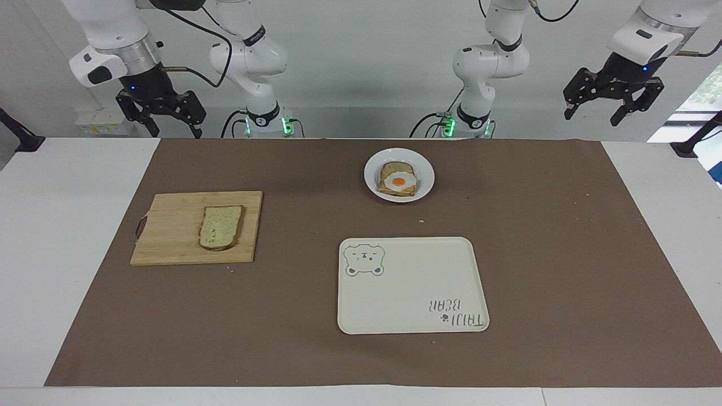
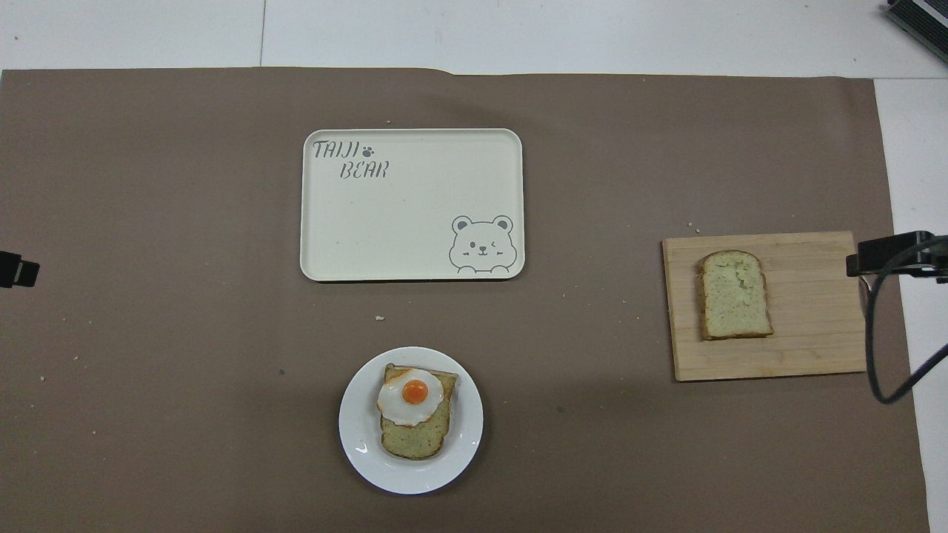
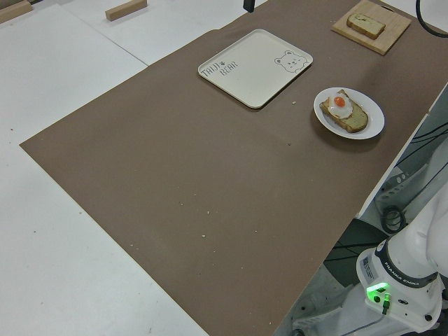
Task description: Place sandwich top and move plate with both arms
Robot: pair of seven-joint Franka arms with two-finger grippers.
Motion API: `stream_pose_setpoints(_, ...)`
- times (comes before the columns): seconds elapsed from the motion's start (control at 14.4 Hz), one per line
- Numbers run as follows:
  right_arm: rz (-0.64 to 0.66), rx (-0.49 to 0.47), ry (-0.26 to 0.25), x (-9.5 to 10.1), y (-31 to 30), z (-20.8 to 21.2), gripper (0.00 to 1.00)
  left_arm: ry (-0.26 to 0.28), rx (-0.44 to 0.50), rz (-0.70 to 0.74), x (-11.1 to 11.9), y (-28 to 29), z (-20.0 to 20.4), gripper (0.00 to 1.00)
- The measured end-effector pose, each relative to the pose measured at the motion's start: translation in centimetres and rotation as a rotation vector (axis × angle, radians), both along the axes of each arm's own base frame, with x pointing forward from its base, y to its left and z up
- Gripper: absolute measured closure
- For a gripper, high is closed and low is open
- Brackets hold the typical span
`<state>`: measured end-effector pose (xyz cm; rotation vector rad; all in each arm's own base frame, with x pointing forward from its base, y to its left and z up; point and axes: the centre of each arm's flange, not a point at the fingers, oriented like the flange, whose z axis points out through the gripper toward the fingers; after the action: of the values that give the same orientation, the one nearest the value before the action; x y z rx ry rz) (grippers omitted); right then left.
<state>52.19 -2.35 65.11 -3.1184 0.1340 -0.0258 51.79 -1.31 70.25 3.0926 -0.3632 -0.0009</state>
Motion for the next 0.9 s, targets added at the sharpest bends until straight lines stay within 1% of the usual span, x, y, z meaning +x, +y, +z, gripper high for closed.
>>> stream_pose_setpoints(0.42, 0.01, -0.002, -0.035, 0.6, 0.6, -0.4, 0.0, 0.0, 0.0, 0.0, 0.0, 0.0, 0.0, 0.0)
stream_pose_setpoints(0.56, 0.007, -0.003, -0.052, 1.1, 0.5, -1.0, 0.0, 0.0, 0.0, 0.0, 0.0, 0.0, 0.0, 0.0)
stream_pose_setpoints(0.9, -0.027, -0.007, -0.066, 2.8, -1.4, -3.2, 0.0, 0.0, 0.0, 0.0, 0.0, 0.0, 0.0, 0.0)
